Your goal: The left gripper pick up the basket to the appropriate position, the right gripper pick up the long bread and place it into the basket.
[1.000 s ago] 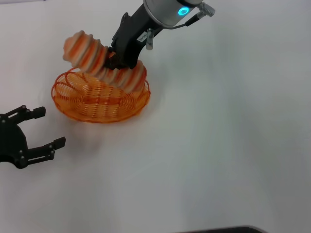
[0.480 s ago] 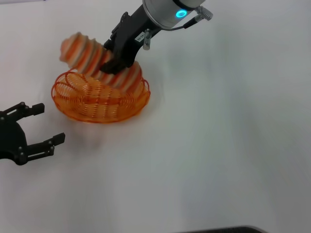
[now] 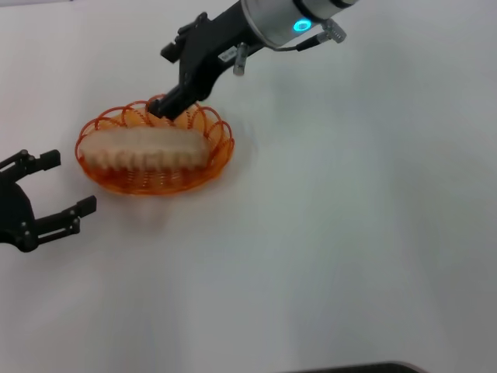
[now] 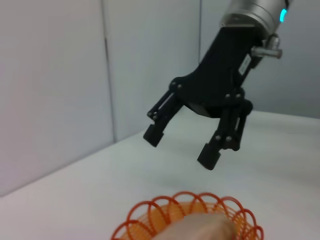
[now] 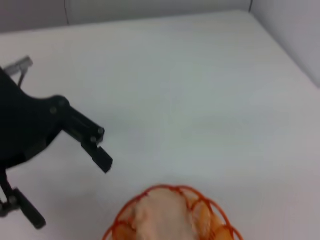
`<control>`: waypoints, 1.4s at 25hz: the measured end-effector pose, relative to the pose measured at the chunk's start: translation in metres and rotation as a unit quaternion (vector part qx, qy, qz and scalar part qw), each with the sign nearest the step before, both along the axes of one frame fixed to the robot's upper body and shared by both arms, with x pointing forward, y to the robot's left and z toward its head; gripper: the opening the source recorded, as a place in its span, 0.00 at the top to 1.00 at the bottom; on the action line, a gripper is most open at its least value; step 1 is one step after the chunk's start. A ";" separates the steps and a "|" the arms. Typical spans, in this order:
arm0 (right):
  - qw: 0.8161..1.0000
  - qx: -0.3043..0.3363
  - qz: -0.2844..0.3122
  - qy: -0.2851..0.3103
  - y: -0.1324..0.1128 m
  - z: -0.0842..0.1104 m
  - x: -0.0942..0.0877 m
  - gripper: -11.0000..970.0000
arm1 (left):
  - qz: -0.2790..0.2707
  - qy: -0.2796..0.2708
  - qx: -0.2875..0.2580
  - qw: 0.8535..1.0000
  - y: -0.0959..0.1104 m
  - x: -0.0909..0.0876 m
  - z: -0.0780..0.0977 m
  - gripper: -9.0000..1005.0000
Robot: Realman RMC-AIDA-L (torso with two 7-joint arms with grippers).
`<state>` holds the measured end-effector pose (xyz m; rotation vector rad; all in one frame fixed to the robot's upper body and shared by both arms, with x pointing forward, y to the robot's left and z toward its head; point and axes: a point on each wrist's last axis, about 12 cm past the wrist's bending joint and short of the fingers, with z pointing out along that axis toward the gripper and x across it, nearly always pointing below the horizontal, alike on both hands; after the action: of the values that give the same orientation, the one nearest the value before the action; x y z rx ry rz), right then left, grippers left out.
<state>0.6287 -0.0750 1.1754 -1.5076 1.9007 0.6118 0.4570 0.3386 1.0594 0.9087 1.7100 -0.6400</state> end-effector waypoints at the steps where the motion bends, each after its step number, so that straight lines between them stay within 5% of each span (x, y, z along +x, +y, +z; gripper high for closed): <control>1: 1.000 0.017 -0.004 -0.001 -0.005 0.000 0.000 0.09 | 0.003 -0.001 -0.003 1.000 0.001 0.000 0.000 0.14; 9: 0.981 0.189 -0.049 0.008 -0.078 -0.021 -0.019 0.02 | 0.022 -0.006 -0.023 0.999 0.002 -0.004 -0.002 0.14; 18: 0.957 0.272 -0.100 -0.002 -0.155 -0.087 -0.087 0.02 | 0.030 0.010 -0.040 0.999 -0.001 -0.010 -0.010 0.14; 26: 0.955 0.274 -0.112 -0.001 -0.181 -0.133 -0.137 0.03 | 0.031 0.027 -0.054 0.998 -0.003 -0.017 -0.016 0.14; 35: 0.955 0.269 -0.125 -0.012 -0.189 -0.154 -0.160 0.03 | 0.034 0.039 -0.067 0.996 -0.007 -0.021 -0.022 0.14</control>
<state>0.4691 -0.2643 1.0219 -0.9081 1.6846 0.8962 0.4361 0.3311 1.0371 0.7374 1.7372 -0.7424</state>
